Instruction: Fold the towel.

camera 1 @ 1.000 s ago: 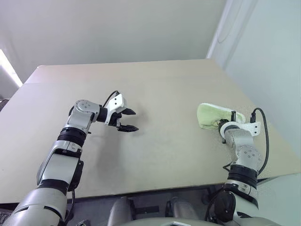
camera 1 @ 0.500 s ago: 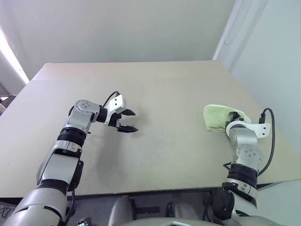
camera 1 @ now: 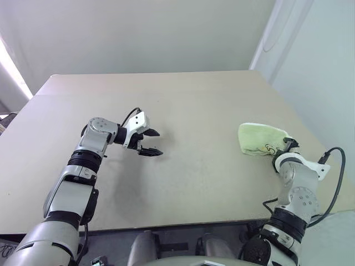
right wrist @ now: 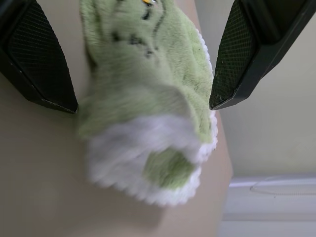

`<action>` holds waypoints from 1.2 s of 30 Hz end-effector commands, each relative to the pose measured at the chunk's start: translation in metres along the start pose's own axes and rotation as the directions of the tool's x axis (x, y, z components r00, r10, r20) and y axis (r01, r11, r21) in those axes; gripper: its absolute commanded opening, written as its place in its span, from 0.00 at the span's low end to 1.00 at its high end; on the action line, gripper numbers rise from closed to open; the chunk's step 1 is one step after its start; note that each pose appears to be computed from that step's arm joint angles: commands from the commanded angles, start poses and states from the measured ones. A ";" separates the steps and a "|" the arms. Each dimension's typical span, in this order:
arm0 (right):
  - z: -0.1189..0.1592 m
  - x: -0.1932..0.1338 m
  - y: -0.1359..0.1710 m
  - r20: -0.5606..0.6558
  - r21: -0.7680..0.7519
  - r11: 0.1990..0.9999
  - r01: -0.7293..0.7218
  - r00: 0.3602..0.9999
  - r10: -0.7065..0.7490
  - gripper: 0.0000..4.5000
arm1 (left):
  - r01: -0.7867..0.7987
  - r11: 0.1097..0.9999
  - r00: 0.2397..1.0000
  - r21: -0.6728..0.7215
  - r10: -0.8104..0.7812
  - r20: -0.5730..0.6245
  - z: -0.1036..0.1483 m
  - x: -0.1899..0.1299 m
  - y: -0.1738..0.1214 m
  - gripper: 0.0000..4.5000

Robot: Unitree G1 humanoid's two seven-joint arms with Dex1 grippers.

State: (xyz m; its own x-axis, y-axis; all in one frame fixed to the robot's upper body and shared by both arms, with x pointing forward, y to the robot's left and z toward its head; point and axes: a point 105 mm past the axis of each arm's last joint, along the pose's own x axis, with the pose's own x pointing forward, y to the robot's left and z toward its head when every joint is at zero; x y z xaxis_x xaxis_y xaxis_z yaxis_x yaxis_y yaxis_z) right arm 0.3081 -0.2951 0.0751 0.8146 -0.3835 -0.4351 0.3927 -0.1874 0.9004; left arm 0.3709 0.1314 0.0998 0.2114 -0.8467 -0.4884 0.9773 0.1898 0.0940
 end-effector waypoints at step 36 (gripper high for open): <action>-0.035 0.057 -0.006 -0.172 -0.972 0.146 -0.186 0.980 0.105 1.00 | -0.015 0.999 0.998 0.036 0.013 0.061 0.021 0.003 0.003 1.00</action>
State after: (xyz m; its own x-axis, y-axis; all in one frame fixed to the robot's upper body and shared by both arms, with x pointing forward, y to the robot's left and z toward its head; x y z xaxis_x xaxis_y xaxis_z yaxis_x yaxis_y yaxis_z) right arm 0.3668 -0.2880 0.0590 0.9223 -0.2610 -0.2850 0.3345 0.9084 0.2508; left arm 0.3720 0.1194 0.1050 0.2051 -0.8629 -0.4618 0.9787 0.1853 0.0884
